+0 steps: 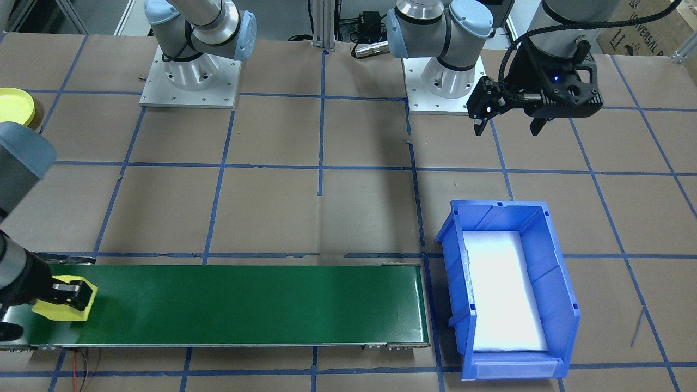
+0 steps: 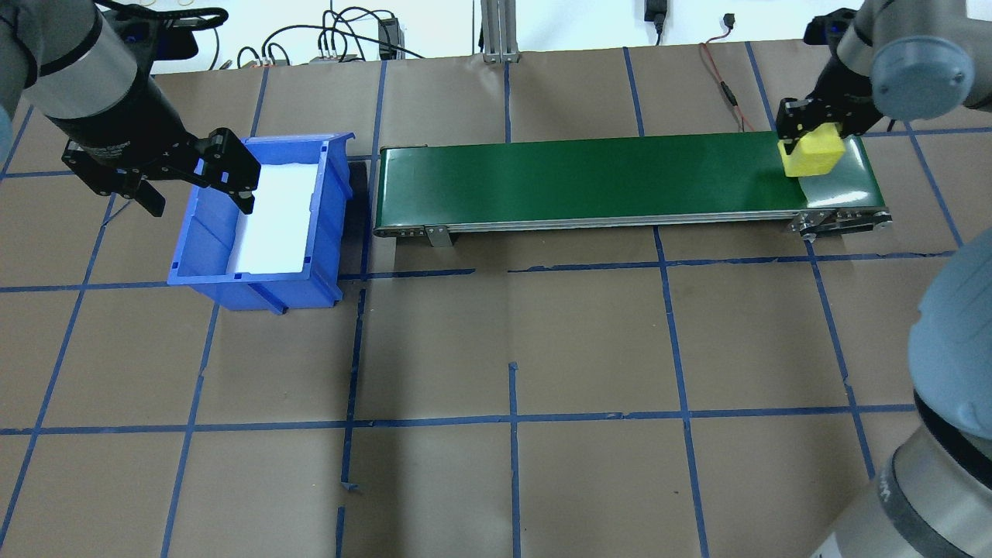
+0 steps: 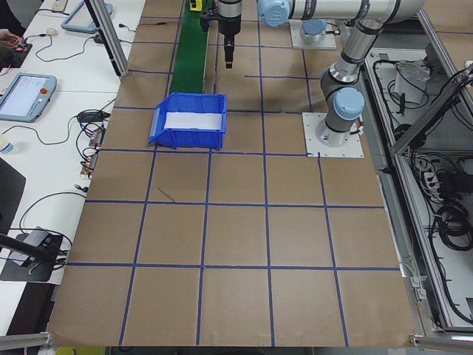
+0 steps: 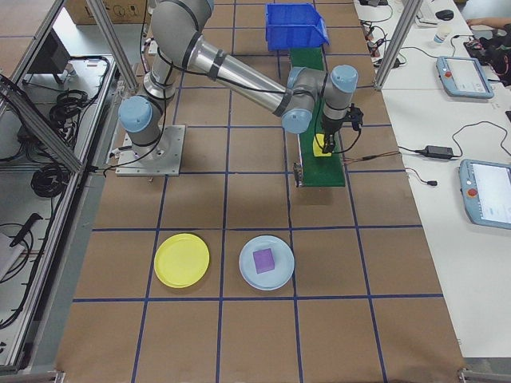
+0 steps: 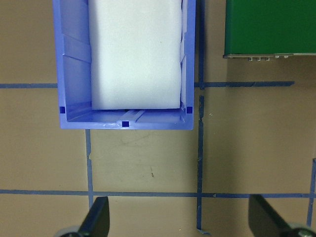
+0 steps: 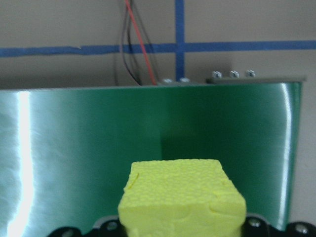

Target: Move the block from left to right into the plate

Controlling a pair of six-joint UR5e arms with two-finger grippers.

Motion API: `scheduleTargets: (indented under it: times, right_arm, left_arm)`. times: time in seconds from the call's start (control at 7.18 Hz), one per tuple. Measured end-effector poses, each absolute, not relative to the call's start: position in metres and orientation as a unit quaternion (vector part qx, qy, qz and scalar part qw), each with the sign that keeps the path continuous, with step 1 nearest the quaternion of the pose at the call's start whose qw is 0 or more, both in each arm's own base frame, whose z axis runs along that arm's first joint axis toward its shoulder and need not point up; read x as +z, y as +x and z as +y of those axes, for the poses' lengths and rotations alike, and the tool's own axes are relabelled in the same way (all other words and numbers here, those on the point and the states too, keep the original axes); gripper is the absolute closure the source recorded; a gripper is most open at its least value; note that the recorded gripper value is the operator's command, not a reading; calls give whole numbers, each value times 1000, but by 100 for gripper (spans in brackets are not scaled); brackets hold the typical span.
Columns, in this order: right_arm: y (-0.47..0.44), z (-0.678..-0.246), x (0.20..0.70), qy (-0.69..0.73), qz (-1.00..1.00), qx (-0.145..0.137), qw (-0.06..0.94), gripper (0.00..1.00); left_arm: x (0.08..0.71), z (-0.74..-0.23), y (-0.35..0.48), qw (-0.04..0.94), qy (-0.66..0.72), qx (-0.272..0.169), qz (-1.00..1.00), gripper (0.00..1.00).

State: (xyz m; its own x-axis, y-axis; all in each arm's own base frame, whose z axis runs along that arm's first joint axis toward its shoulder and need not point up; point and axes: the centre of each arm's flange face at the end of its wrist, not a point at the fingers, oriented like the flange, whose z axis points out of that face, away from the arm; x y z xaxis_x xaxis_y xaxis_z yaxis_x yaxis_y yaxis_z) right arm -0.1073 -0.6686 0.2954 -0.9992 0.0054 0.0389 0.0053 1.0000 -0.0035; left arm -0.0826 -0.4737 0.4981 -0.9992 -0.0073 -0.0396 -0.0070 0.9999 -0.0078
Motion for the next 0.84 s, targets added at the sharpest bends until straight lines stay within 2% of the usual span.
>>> scheduleTargets:
  times: [0.28, 0.84]
  right_arm:
    - [-217, -601, 293, 18, -998, -57, 23, 65]
    - [-404, -390, 294, -29, -992, -119, -1, 64]
  left_arm:
    - [498, -474, -83, 20, -4, -4, 1000, 0]
    - [499, -473, -83, 20, -5, -5, 1000, 0]
